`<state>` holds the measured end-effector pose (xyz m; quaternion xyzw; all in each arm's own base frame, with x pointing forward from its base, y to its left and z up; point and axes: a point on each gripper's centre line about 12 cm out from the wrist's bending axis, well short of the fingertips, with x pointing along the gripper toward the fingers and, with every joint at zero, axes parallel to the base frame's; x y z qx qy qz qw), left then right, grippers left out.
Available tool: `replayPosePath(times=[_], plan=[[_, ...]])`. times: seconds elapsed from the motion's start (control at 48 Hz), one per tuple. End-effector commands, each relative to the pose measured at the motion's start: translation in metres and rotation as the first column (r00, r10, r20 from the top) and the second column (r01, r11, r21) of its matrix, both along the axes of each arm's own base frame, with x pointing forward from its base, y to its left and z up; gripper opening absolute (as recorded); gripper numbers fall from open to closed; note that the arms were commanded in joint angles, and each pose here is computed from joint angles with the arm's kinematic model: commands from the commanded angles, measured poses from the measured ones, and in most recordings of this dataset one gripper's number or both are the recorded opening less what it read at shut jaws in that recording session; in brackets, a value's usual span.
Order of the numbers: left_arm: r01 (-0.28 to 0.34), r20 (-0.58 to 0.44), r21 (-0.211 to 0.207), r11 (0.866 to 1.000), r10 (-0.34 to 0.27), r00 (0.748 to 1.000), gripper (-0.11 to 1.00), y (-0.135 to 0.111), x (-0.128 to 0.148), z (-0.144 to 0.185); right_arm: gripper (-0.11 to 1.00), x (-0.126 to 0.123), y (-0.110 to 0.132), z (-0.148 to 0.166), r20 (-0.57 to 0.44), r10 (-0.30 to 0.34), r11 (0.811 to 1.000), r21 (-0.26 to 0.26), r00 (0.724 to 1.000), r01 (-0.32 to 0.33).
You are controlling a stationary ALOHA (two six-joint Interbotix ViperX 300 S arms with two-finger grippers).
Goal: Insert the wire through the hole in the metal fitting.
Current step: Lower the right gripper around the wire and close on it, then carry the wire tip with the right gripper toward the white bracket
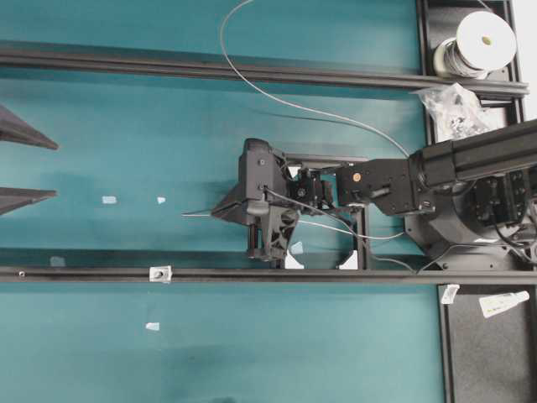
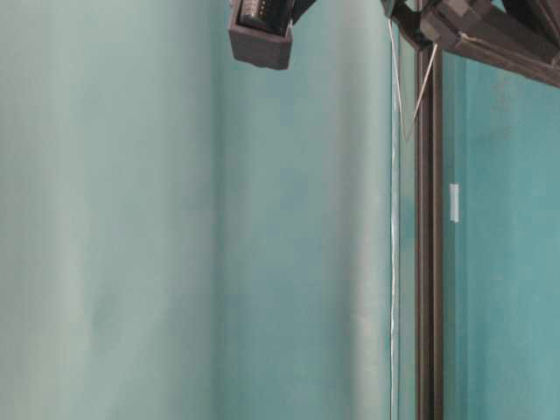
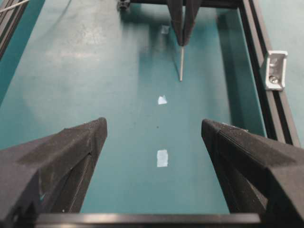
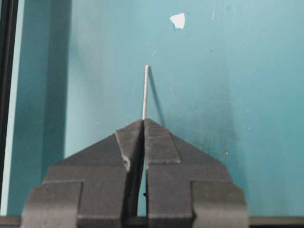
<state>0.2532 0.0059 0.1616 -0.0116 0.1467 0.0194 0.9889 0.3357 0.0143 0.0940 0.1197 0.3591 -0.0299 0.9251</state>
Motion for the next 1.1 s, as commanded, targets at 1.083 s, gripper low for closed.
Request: replayPosePath(times=[1.083], plan=[[-0.001, 0.023, -0.001, 1.000, 0.001, 1.000, 0.67, 0.000, 0.009, 0.010, -0.01, -0.005, -0.002, 0.075, 0.175, 0.054, 0.997, -0.064, 0.983, -0.043]])
